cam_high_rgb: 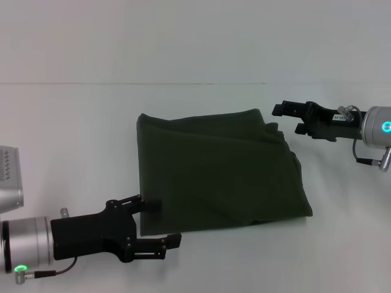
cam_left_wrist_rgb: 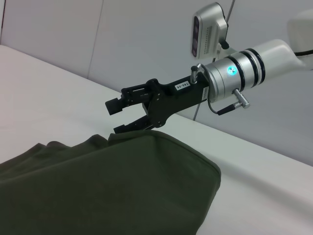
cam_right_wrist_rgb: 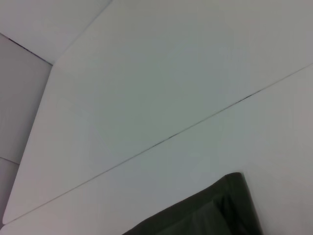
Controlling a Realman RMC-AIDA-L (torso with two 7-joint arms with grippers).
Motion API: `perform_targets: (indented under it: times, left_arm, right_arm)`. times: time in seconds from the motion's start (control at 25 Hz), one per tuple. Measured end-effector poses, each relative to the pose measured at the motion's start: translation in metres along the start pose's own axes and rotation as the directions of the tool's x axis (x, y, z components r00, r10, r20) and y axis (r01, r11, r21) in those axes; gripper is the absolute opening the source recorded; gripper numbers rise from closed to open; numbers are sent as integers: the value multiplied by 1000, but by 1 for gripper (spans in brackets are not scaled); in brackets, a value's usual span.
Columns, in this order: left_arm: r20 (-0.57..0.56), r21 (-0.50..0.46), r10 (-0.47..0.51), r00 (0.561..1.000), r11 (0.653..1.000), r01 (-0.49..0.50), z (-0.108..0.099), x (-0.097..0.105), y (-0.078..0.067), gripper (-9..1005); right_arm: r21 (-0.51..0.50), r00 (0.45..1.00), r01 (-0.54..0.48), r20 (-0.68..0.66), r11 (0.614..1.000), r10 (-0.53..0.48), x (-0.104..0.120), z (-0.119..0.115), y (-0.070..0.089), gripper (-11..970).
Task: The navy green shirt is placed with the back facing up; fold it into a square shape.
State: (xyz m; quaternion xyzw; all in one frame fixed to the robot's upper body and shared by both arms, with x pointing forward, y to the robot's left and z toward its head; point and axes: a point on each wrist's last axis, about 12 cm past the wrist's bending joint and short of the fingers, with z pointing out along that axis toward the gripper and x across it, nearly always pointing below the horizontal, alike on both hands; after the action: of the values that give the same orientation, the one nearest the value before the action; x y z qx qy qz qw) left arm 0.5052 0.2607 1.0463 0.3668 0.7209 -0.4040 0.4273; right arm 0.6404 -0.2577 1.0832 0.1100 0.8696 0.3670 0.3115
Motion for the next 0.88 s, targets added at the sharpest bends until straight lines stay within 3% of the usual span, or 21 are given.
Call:
perform_targets:
  times: [0.56, 0.88]
  left_arm:
    - [4, 0, -1, 1000, 1000, 1, 1, -1, 0, 921]
    - [5, -1, -1, 1000, 1000, 1, 1, -1, 0, 921]
  right_arm:
    - [-67, 998, -58, 14, 996, 59, -2, 0, 7, 897]
    - [-42, 998, -54, 23, 998, 55, 1, 5, 7, 863]
